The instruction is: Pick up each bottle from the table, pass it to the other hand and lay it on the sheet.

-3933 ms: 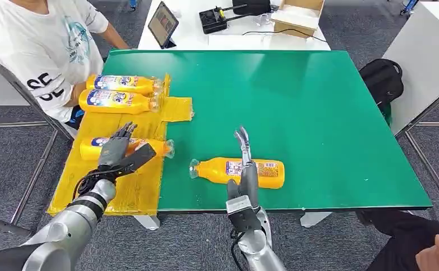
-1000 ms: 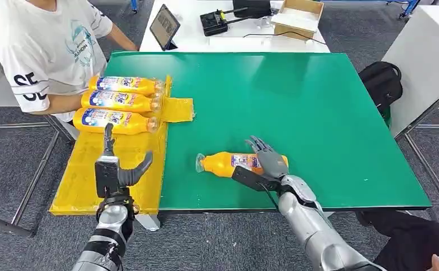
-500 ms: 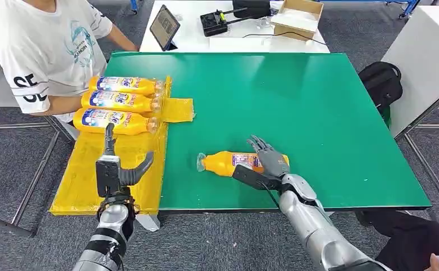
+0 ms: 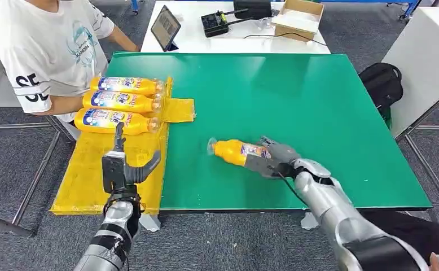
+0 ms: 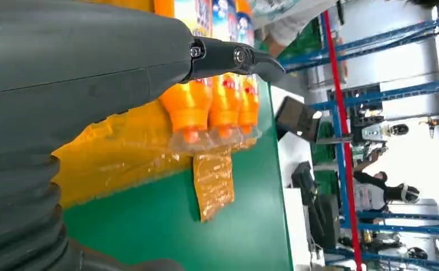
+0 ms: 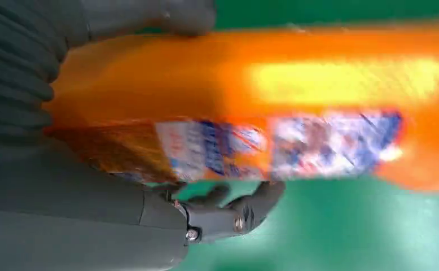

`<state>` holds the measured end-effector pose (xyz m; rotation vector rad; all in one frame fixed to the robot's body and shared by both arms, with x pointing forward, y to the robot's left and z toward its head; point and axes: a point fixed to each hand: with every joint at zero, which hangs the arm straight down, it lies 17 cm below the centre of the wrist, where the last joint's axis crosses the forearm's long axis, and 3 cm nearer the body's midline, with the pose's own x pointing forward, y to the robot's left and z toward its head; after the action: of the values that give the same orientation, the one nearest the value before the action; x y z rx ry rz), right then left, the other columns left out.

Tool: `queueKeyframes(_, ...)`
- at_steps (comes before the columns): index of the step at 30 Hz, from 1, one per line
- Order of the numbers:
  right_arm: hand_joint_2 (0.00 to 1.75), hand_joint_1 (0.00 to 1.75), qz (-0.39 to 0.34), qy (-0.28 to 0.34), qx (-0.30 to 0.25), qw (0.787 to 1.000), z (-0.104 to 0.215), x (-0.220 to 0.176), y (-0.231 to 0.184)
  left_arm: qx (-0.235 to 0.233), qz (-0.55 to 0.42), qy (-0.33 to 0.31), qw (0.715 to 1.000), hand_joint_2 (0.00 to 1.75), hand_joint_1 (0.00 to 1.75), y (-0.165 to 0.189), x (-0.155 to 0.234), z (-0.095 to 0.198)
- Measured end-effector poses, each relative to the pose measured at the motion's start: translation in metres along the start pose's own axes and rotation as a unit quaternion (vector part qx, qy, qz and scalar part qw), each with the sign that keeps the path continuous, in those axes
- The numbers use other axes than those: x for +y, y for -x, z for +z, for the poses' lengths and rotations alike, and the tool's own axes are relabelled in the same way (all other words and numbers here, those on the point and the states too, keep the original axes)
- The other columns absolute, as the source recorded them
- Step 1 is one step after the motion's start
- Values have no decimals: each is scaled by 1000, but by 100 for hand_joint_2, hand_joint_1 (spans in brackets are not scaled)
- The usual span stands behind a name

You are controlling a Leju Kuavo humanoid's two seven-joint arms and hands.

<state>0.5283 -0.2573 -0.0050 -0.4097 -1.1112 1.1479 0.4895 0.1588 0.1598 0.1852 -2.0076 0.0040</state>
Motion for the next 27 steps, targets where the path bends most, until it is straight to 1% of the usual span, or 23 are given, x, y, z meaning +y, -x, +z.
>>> queueKeyframes(8, 175, 175, 6, -16, 17, 1000, 9, -13, 31, 5, 13, 11, 1000, 175, 0, 1, -9, -5)
queueKeyframes(12, 175, 175, 4, -26, 19, 999, 13, -14, 38, 8, 18, 16, 1000, 175, 0, 1, -14, -5)
queueKeyframes(18, 175, 175, -15, -25, 5, 1000, 15, -12, 38, 12, 22, 16, 1000, 175, 0, 2, -18, -6)
queueKeyframes(19, 175, 175, -25, -12, -7, 1000, 15, -13, 33, 12, 22, 14, 1000, 175, 0, 2, -17, -6)
queueKeyframes(20, 175, 175, -41, 9, -28, 999, 11, -13, 20, 13, 22, 13, 1000, 175, 0, 3, -17, -6)
queueKeyframes(23, 175, 175, -90, 110, -88, 986, 10, -22, -16, 17, 21, 12, 1000, 175, 0, 6, -16, -2)
queueKeyframes(25, 175, 175, -110, 138, -115, 978, 11, -12, -42, 21, 20, 12, 1000, 175, 0, 8, -16, 2)
queueKeyframes(27, 175, 175, -125, 143, -126, 974, 12, -3, -58, 23, 20, 13, 999, 175, 0, 10, -16, 5)
